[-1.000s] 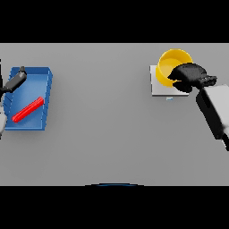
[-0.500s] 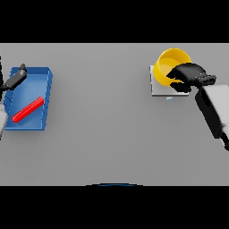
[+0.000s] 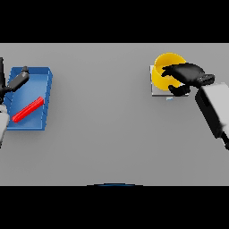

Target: Pick up the red beaker and tilt it to pour out 1 green nut into yellow bowl. Pick up the yellow bowl and place it on the metallic measuring scale.

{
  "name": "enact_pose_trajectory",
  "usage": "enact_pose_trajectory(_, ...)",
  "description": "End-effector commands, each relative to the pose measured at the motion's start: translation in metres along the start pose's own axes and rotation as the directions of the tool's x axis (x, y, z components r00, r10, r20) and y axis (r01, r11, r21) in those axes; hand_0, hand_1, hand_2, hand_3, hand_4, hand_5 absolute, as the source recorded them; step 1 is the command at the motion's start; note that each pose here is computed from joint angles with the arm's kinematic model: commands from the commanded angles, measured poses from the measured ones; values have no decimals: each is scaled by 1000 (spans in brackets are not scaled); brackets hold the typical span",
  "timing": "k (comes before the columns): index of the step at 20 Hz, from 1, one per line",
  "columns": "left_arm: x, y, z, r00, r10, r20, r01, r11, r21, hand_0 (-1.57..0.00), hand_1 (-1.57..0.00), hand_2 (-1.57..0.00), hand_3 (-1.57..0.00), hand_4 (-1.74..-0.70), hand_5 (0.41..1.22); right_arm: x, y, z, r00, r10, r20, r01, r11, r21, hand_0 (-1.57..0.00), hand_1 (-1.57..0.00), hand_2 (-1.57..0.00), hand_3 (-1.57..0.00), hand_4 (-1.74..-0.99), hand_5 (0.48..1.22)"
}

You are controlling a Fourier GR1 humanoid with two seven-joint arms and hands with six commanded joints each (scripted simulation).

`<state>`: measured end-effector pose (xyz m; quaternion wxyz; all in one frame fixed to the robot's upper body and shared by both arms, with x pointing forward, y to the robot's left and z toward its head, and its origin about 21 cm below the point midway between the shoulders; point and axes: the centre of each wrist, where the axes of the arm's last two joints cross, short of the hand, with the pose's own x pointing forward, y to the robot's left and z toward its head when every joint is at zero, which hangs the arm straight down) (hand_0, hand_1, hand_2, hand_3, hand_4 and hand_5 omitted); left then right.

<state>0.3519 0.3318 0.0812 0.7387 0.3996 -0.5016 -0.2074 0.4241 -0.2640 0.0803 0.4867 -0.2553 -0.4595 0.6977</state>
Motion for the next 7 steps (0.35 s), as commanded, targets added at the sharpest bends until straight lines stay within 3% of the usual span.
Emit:
enact_pose_trajectory(1,-1,1,1,1000,-1,1,1,1000,1,1,1,1,1,-726,665,0,3,0,1000,-1,-2,1,1000,-1,-84,-75,-99,-296,-1530,809)
enact_pose_trajectory(7,1,4,-2,1000,-5,-6,5,1000,9,1,1,1,1,-726,665,-3,3,-1,998,-30,-60,32,999,29,-21,-19,-25,-146,-1478,738)
